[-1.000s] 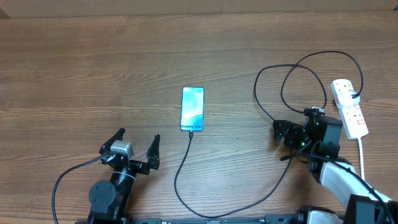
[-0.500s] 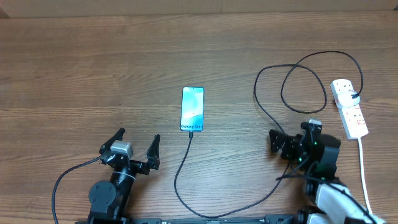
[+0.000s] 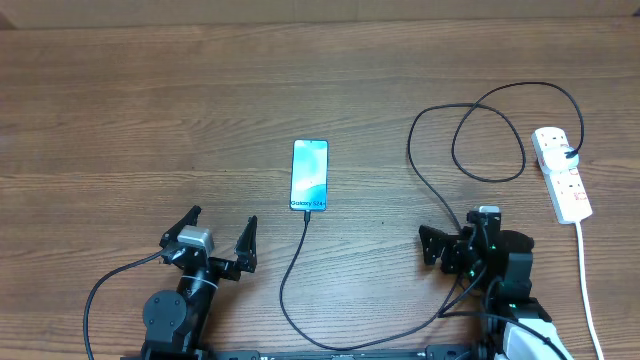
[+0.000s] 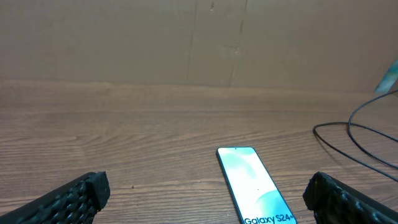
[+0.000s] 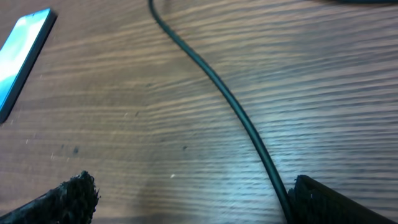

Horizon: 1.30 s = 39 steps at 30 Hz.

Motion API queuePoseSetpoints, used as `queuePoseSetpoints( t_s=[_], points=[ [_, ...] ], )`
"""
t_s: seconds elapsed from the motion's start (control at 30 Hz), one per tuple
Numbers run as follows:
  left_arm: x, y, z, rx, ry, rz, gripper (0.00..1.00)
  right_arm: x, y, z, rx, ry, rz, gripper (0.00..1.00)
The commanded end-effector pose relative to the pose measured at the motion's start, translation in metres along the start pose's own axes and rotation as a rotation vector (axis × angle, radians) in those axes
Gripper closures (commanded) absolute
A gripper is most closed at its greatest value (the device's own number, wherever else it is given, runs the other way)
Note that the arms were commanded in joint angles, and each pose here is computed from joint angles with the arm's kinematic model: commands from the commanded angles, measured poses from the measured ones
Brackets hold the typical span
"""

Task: Plug charger to phone and switch on socket

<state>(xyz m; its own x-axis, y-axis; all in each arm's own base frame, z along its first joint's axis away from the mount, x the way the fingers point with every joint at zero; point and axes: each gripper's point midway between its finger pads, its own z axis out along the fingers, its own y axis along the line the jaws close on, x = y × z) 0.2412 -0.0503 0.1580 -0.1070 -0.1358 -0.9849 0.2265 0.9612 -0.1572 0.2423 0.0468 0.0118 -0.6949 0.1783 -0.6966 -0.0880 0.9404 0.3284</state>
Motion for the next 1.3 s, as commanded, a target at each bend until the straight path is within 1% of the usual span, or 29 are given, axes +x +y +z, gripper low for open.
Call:
queuePoseSetpoints(
  t_s=[0.0,0.2,0.27,0.4,0.83,1.27],
  points=[
    [0.000,-0.001,0.000,0.003,-0.005,0.023,0.00,0.021,0.005,0.000,0.000,0.052,-0.029,0.00],
    [0.000,-0.001,0.000,0.003,-0.005,0.023,0.00,0.033,0.020,-0.007,-0.031,0.087,-0.084,0.00],
    [0.000,-0.001,0.000,0.003,-0.005,0.023,0.00,0.019,0.020,-0.010,-0.015,0.024,-0.103,0.00],
    [0.000,-0.001,0.000,0.003,-0.005,0.023,0.00,0.006,0.022,-0.014,-0.016,-0.037,-0.115,0.00],
    [0.000,-0.001,0.000,0.003,-0.005,0.023,0.00,-0.013,0.028,-0.021,-0.031,-0.122,-0.132,0.00],
    [0.000,-0.001,0.000,0.003,-0.005,0.023,0.00,-0.045,0.042,-0.039,-0.073,-0.283,-0.163,0.00]
  ],
)
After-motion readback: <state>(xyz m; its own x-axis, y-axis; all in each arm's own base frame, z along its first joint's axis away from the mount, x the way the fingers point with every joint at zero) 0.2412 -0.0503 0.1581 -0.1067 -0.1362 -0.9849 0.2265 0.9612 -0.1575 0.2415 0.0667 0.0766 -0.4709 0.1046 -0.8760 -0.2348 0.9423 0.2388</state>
